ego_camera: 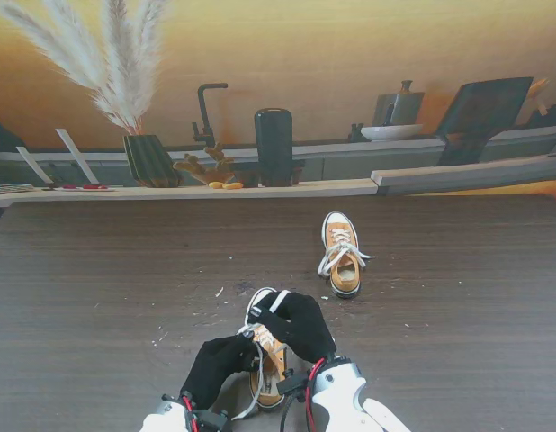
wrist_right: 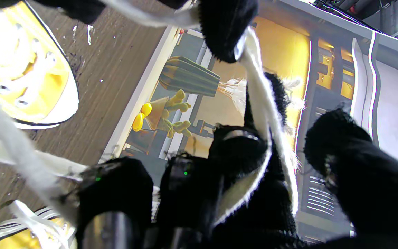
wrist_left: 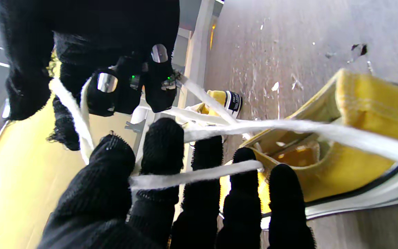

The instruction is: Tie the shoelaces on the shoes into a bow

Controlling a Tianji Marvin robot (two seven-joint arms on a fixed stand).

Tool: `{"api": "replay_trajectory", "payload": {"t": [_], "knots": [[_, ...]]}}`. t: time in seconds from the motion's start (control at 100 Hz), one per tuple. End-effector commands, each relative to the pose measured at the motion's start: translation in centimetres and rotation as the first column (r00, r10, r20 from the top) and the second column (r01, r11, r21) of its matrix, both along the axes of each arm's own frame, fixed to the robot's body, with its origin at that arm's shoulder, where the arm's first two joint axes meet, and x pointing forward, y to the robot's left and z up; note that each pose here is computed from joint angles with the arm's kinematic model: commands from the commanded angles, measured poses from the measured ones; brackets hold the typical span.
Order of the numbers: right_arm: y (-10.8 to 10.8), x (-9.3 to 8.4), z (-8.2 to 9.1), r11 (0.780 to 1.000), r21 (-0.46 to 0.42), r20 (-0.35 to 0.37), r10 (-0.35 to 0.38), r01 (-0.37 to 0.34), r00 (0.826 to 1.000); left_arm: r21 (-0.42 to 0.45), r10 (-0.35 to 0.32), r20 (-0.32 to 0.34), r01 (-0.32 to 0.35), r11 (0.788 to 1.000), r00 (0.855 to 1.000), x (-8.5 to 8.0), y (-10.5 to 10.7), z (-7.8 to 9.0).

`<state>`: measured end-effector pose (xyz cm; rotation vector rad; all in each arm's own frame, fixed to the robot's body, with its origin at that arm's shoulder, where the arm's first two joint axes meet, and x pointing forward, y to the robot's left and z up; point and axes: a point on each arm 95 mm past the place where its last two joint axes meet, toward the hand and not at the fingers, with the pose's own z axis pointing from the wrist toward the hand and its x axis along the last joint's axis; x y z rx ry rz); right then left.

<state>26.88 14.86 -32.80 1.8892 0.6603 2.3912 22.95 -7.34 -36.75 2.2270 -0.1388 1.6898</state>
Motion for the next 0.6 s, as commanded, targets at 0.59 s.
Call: {"api": "replay_trajectory", "payload": {"t": [0.59], "knots": [[-0.47,-0.74,-0.32,1.000,0.007,-0.018,0.004,-0.004,1.000,-0.300,0.026,-0.073,-0.047,0.953,0.997,-0.75,-1.34,1.09]]}}
